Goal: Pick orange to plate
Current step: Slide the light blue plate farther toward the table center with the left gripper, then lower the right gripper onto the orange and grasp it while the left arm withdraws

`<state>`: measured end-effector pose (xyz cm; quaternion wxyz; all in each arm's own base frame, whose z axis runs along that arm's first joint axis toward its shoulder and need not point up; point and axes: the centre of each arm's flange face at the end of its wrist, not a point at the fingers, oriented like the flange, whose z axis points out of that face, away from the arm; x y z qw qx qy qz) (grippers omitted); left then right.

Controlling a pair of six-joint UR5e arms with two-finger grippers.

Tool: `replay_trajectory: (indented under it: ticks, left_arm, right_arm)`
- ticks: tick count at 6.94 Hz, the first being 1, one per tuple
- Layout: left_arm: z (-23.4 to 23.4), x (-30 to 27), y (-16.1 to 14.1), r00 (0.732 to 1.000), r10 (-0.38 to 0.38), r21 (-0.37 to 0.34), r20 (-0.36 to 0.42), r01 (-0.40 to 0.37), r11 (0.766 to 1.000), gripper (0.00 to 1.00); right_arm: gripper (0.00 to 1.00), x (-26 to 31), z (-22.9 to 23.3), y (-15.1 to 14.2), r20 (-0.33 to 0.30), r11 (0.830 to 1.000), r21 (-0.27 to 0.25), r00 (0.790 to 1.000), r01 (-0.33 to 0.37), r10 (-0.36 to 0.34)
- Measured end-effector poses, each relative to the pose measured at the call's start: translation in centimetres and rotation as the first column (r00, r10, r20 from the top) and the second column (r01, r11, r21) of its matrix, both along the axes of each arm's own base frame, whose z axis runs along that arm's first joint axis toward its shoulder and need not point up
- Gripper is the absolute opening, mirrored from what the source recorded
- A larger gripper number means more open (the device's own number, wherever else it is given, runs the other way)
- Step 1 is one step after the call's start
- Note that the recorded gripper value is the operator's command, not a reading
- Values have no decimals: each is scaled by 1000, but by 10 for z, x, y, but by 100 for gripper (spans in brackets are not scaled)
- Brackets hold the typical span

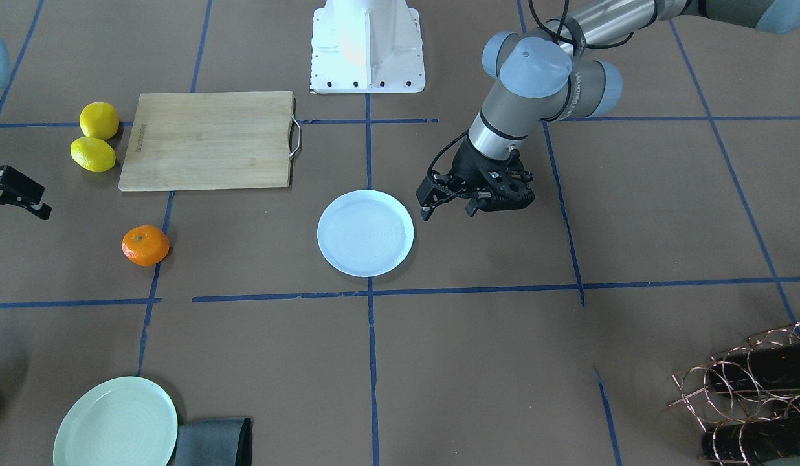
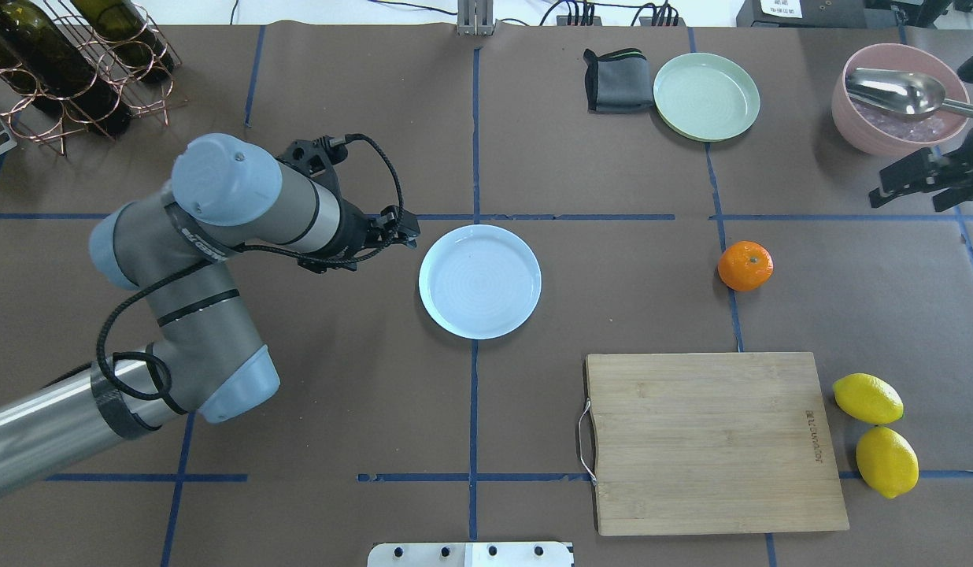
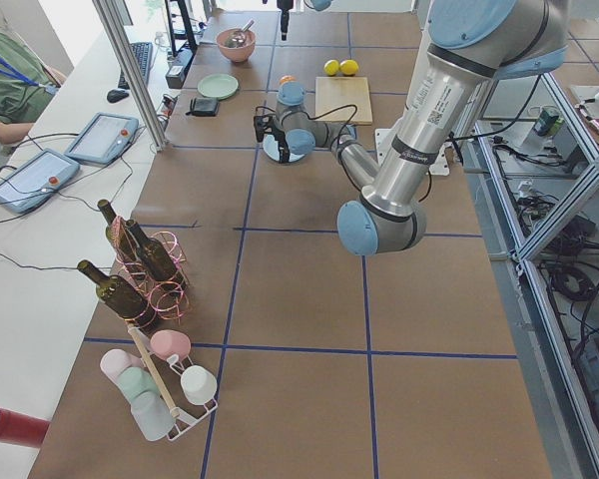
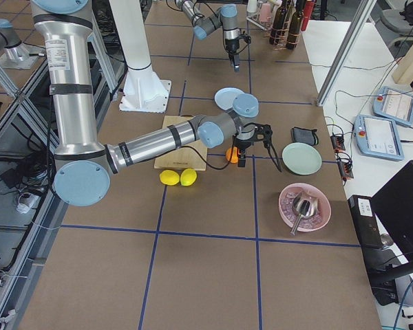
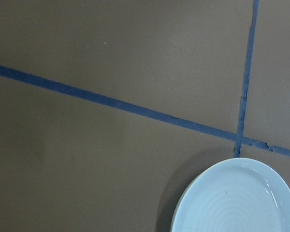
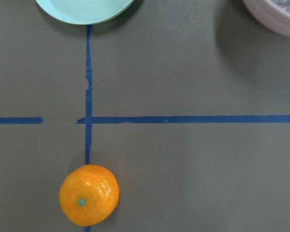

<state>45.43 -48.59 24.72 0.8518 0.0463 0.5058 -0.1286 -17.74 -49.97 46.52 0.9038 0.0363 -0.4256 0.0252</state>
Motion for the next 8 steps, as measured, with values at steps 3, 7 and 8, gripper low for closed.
replay_trajectory:
  ticks: [3,7,8]
  left_arm:
    - [-16,-86,-26,989,7,107,146,-22,994,100]
    - [-10,-127,-34,978,6,146,210,-38,989,100]
    - [-9,-130,-35,977,3,148,213,-35,988,100]
  right_arm:
    - [100,-81,-6,22,-37,999,39,999,7,-5]
    - [100,-148,-10,9,-81,996,77,996,45,-39]
    - [100,-154,-6,7,-94,996,79,995,50,-43]
